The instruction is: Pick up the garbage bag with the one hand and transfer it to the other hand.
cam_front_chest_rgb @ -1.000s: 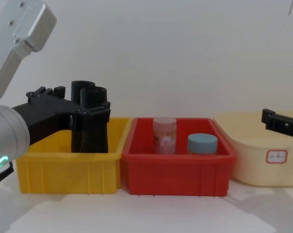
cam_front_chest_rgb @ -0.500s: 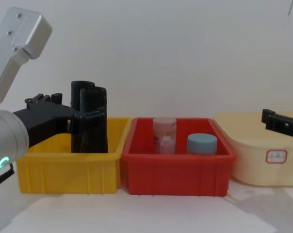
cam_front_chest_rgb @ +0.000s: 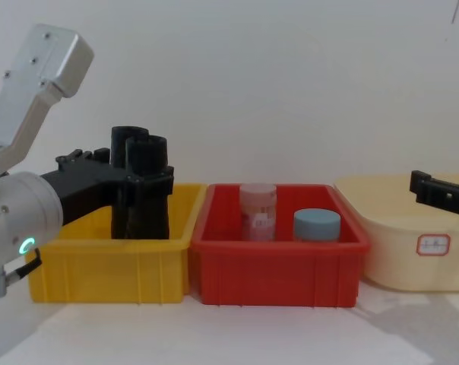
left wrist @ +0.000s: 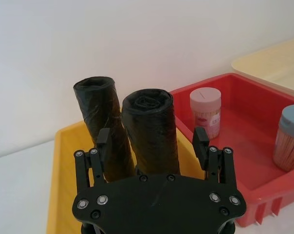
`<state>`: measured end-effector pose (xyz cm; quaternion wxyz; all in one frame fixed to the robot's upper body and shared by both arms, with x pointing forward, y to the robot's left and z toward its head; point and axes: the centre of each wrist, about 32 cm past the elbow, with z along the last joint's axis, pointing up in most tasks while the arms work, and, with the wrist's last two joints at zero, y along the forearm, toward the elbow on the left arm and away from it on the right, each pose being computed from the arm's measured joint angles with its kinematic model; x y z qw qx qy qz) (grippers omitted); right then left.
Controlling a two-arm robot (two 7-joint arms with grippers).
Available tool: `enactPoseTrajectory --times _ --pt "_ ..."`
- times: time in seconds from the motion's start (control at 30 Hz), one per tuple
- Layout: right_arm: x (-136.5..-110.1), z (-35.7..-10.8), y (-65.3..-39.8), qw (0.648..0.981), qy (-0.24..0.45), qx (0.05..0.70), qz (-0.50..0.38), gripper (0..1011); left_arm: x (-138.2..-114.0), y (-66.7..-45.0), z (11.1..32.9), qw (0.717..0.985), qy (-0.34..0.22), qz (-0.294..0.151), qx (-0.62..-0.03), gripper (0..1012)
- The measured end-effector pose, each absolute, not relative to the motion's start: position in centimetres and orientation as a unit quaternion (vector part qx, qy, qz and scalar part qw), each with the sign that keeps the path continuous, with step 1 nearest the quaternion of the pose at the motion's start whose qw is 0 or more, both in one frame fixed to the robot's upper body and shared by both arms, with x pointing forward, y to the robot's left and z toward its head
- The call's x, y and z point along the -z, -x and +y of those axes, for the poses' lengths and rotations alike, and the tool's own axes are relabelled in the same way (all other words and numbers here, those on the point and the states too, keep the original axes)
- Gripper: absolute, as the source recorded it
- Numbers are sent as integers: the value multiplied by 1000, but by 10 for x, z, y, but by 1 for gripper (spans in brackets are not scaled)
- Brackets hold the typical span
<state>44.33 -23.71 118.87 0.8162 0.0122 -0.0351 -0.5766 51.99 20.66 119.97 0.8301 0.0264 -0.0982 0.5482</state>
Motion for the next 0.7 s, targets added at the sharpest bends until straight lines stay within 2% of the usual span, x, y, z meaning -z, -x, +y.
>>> enactPoseTrajectory --times 0.33,0.7 --pt "-1189 -237 -443 816 -12 577 -35 1000 -1197 -536 205 835 -22 -92 -542 998" --pt "-1189 -237 -443 816 -12 577 -35 1000 -1193 -551 205 845 -6 -78 -529 738"
